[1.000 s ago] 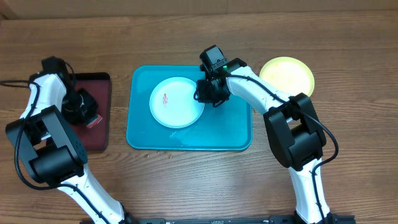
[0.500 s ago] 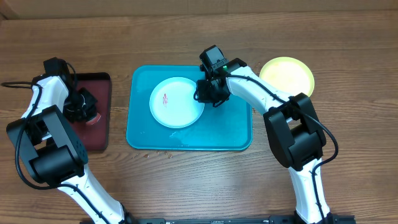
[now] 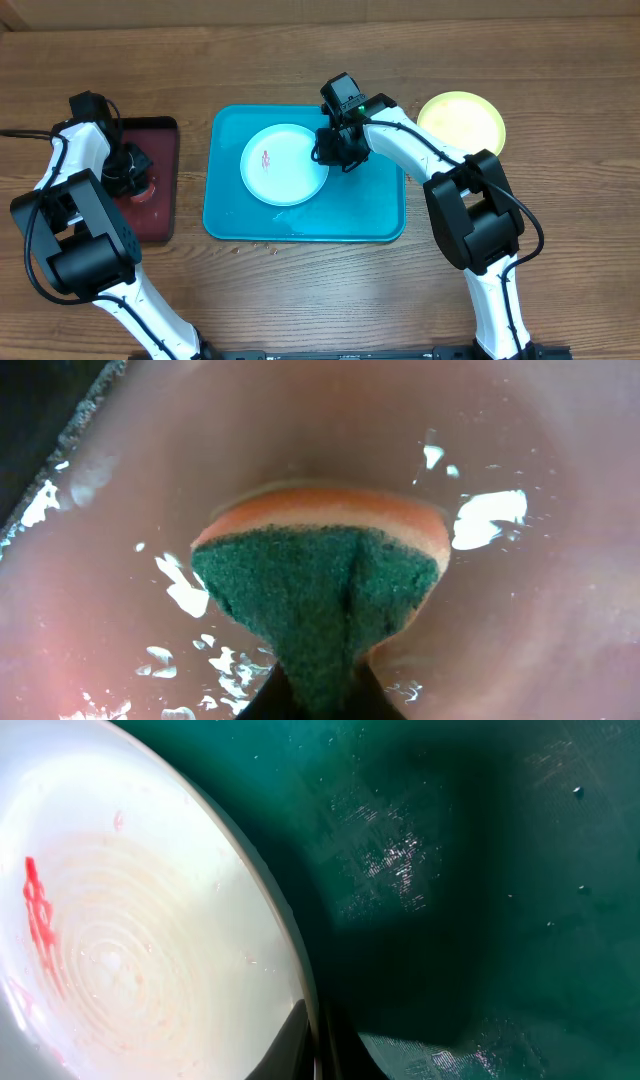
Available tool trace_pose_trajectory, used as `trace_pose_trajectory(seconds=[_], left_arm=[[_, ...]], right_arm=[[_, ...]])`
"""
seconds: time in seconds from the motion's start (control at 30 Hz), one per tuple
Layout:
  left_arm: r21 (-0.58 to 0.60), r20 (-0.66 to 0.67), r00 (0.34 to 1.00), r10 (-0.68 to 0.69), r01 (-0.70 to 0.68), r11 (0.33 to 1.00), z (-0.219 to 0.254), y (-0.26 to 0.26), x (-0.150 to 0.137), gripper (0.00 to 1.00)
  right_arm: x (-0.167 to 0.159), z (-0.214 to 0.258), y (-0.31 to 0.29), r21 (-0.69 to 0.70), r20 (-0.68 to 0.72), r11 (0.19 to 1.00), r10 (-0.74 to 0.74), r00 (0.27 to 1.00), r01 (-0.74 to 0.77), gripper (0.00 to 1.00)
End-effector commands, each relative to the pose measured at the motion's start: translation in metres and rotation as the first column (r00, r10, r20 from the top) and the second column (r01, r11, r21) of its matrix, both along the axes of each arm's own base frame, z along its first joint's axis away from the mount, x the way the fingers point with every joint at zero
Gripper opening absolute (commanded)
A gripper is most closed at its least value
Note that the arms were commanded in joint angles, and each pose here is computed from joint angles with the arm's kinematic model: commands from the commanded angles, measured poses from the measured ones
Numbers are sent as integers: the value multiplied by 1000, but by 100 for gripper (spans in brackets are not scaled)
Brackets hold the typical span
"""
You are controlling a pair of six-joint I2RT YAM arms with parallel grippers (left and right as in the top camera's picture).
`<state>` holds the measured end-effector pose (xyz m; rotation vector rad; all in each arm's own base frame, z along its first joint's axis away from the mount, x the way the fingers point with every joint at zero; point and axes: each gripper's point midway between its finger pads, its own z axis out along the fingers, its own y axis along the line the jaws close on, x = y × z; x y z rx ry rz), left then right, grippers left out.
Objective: Clean dirty plates on tray and stack at the side
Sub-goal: 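Dip the sponge into the red tray water with the left gripper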
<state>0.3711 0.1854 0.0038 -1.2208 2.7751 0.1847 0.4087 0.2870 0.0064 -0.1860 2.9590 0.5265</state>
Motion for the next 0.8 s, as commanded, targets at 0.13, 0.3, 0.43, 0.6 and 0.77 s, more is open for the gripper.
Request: trace_pose_trajectory(seconds=[0.13,0.3,0.43,0.6,0.77], left_arm=[[24,-31,999,-36,37,999,34,11,5,4],[-116,86,988,-130,140,983,70,-16,35,4],[-114,91,985,-145,155,981,68,-17,37,4],[-105,61,988,-144,150,983,31,-18,26,4],[-110,54,988,-141,147,983,20,-19,20,4]], right_arm=[[-12,-28,-11,-82,-33,997,-3,999,0,4],[-11,-28,-11,-80,-30,997,-3,1000,1,4],[-11,-28,-11,-80,-30,997,-3,1000,1,4],[-10,-27,-10,-77,-26,997,-7,1000,5,4],[-12,-28,-10,-79,-38,997,-28,999,25,4]])
